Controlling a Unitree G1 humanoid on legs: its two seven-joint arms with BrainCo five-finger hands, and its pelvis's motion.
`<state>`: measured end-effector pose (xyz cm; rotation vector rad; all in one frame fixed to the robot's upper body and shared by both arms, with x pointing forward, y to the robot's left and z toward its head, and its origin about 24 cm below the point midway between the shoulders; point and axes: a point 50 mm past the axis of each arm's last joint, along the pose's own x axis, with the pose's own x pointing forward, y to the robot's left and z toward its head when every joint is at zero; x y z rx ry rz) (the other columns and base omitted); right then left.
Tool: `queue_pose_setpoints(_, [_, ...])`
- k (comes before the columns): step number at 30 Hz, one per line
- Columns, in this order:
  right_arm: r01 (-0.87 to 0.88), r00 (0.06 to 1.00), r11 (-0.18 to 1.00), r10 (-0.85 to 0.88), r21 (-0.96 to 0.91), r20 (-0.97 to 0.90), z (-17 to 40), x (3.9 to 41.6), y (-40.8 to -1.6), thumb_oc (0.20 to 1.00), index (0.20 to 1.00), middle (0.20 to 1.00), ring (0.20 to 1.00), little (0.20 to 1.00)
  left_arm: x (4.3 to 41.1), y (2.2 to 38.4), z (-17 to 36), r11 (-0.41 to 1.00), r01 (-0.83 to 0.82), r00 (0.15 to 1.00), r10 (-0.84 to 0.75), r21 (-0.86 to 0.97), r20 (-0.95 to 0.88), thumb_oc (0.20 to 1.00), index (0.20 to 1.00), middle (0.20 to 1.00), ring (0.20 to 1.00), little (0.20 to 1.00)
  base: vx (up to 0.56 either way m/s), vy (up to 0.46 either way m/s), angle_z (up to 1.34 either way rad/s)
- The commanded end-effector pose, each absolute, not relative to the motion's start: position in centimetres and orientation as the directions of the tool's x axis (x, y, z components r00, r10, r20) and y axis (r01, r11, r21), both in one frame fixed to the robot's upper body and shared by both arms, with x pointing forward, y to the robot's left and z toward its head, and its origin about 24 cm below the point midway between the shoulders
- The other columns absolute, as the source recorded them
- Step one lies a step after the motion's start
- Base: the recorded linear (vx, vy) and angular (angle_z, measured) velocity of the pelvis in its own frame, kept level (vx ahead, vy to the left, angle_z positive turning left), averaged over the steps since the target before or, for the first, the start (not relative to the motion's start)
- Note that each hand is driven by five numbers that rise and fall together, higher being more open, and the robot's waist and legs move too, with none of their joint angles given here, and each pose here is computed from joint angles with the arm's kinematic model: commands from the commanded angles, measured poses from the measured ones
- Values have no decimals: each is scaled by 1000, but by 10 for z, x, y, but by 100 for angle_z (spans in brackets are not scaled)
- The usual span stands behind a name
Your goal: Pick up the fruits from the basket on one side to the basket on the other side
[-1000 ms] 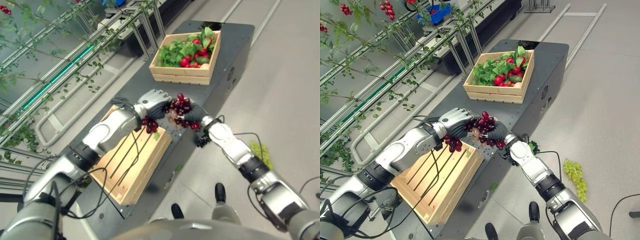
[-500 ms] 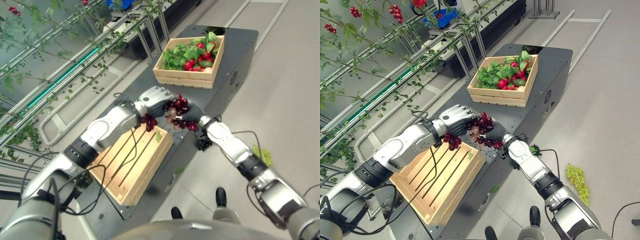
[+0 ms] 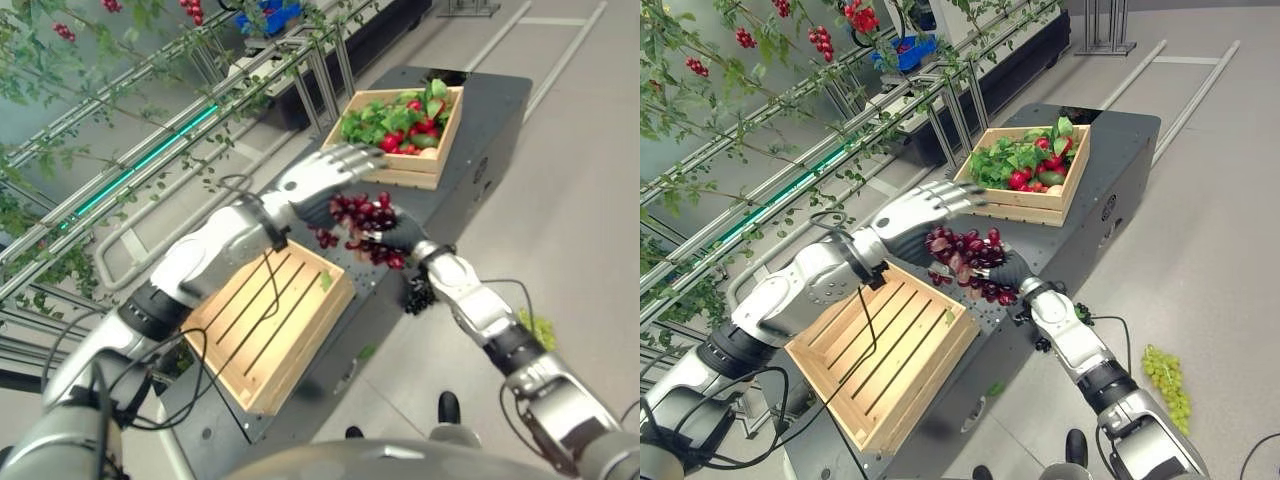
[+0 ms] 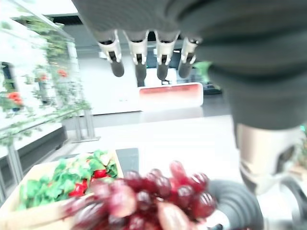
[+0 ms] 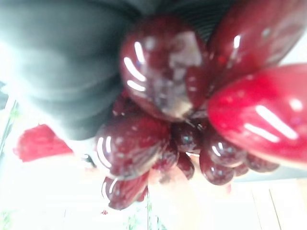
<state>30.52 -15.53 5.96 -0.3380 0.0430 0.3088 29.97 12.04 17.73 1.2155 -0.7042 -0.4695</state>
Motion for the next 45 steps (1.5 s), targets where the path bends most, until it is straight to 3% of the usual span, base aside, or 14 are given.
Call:
queue_pose_setpoints(1, [-239, 939, 948, 281, -211, 198, 113, 308, -150, 200, 200, 200, 200, 200, 305, 141, 155, 488, 36, 811, -525, 872, 260, 1000, 1000, 1000, 1000, 1000, -7, -36, 3])
queue_pose_setpoints(2, [-240, 940, 947, 282, -213, 194, 112, 307, -150, 200, 200, 200, 200, 200, 303, 141, 154, 489, 39, 812, -523, 871, 258, 1000, 1000, 1000, 1000, 1000, -28, -67, 3])
queue_pose_setpoints(3, [-179, 952, 963, 221, -200, 213, 114, 301, -168, 200, 200, 200, 200, 200, 293, 152, 122, 619, 106, 878, -425, 778, 219, 1000, 1000, 1000, 1000, 1000, -40, -44, 1])
queue_pose_setpoints(5, [-155, 959, 967, 197, -201, 205, 112, 297, -176, 200, 200, 200, 200, 200, 285, 158, 112, 655, 129, 895, -401, 745, 197, 1000, 1000, 1000, 1000, 1000, -22, -33, -1])
queue_pose_setpoints(8, [-106, 967, 972, 150, -209, 206, 112, 290, -192, 200, 200, 200, 200, 200, 271, 170, 82, 828, 168, 947, -286, 535, 144, 1000, 1000, 1000, 1000, 1000, -43, -22, -7])
queue_pose_setpoints(9, [-92, 966, 970, 142, -226, 217, 114, 289, -196, 200, 200, 200, 200, 200, 264, 175, 66, 914, 160, 970, -215, 374, 111, 1000, 1000, 1000, 1000, 1000, -57, -13, -17])
queue_pose_setpoints(16, [-106, 951, 969, 164, -224, 261, 122, 286, -199, 200, 200, 200, 200, 200, 246, 193, 59, 997, 38, 990, -47, 68, 136, 1000, 1000, 1000, 1000, 1000, -41, 38, -75])
queue_pose_setpoints(18, [-72, 961, 974, 125, -215, 245, 112, 270, -213, 200, 200, 200, 200, 200, 237, 199, 53, 998, -7, 992, 14, -60, 123, 1000, 1000, 1000, 1000, 1000, -48, 134, -99])
queue_pose_setpoints(24, [31, 982, 983, 4, -182, 187, 87, 233, -238, 200, 200, 200, 200, 200, 226, 208, 48, 998, -4, 995, 10, -60, 100, 1000, 1000, 1000, 1000, 1000, -112, 151, -39])
queue_pose_setpoints(28, [41, 985, 982, -8, -185, 173, 82, 225, -240, 200, 200, 200, 200, 200, 220, 225, 52, 998, -57, 992, 58, -13, 110, 1000, 1000, 1000, 1000, 1000, -211, 84, -72])
queue_pose_setpoints(34, [94, 986, 985, -73, -146, 147, 73, 209, -249, 200, 200, 200, 200, 200, 221, 222, 54, 998, -56, 991, 58, -25, 116, 1000, 1000, 1000, 1000, 1000, -111, 17, -124])
queue_pose_setpoints(45, [65, 970, 989, -32, -131, 241, 94, 220, -235, 200, 200, 200, 200, 200, 226, 224, 70, 995, -91, 978, 97, -40, 186, 1000, 1000, 1000, 1000, 1000, -79, -126, -115])
